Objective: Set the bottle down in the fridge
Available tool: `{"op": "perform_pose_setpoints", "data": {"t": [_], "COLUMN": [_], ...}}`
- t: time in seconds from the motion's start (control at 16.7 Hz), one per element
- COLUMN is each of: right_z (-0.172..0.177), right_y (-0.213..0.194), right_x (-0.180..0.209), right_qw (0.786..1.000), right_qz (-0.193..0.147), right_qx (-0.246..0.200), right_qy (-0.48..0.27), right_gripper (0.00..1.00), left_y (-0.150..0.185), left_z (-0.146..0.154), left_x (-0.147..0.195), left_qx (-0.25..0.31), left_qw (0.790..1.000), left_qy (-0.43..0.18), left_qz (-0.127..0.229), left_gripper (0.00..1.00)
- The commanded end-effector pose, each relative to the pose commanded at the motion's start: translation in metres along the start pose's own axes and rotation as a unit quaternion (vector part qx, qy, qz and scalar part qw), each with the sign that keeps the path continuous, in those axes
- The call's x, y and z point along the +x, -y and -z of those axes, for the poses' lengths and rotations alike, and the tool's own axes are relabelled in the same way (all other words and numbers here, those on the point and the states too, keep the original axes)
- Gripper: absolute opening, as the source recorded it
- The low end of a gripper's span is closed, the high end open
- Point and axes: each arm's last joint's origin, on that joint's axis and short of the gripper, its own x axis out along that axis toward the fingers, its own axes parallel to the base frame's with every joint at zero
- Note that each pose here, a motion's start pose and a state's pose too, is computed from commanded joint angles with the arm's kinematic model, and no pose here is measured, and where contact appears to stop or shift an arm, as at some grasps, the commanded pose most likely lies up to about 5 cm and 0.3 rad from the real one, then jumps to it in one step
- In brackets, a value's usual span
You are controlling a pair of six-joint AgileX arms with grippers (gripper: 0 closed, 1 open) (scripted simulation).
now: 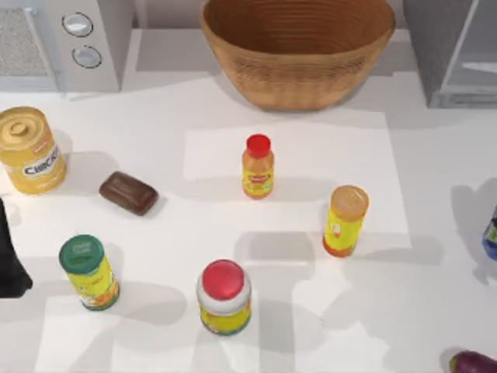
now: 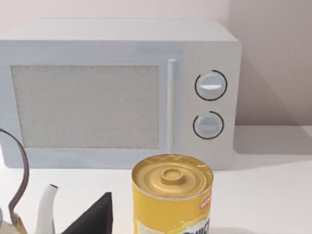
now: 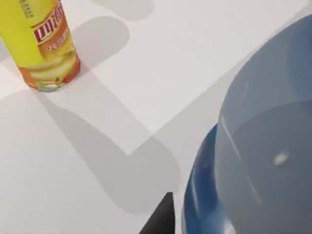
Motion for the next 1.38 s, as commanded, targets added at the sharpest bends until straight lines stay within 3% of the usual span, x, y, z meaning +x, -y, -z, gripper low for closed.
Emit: {"op": "perform_pose_setpoints", "data": {"t": [0.48,0.66,0.84,1.08,1.26,1.38], "right_z": [0.004,-0.005,-0.023,-0.041,-0.034,-0.022], "right_y": [0.006,0.001,-0.013,-0.048,-0.080,-0.097], "right_x": [-0.018,-0.023,-0.039,-0.067,-0.081,-0.083], "right_qw": [1.000,0.999,0.992,0.963,0.930,0.908], "right_qz": [0.011,0.044,0.123,0.263,0.347,0.384], "right_qx": [0.004,-0.005,-0.023,-0.032,-0.008,0.018], "right_qy": [0.003,0.001,0.010,0.059,0.121,0.169], "right_gripper": [0.01,0.01,0.01,0.01,0.01,0.01], "left_y": [0.000,0.000,0.000,0.000,0.000,0.000], "left_z": [0.000,0.000,0.000,0.000,0.000,0.000], "left_x": [0.000,0.000,0.000,0.000,0.000,0.000], "left_qx": [0.000,0.000,0.000,0.000,0.000,0.000], "left_qw": [1.000,1.000,1.000,1.000,1.000,1.000], "left_qy": [0.000,0.000,0.000,0.000,0.000,0.000], "left_qz": [0.000,0.000,0.000,0.000,0.000,0.000], "left_gripper": [1.00,1.00,1.00,1.00,1.00,1.00]}}
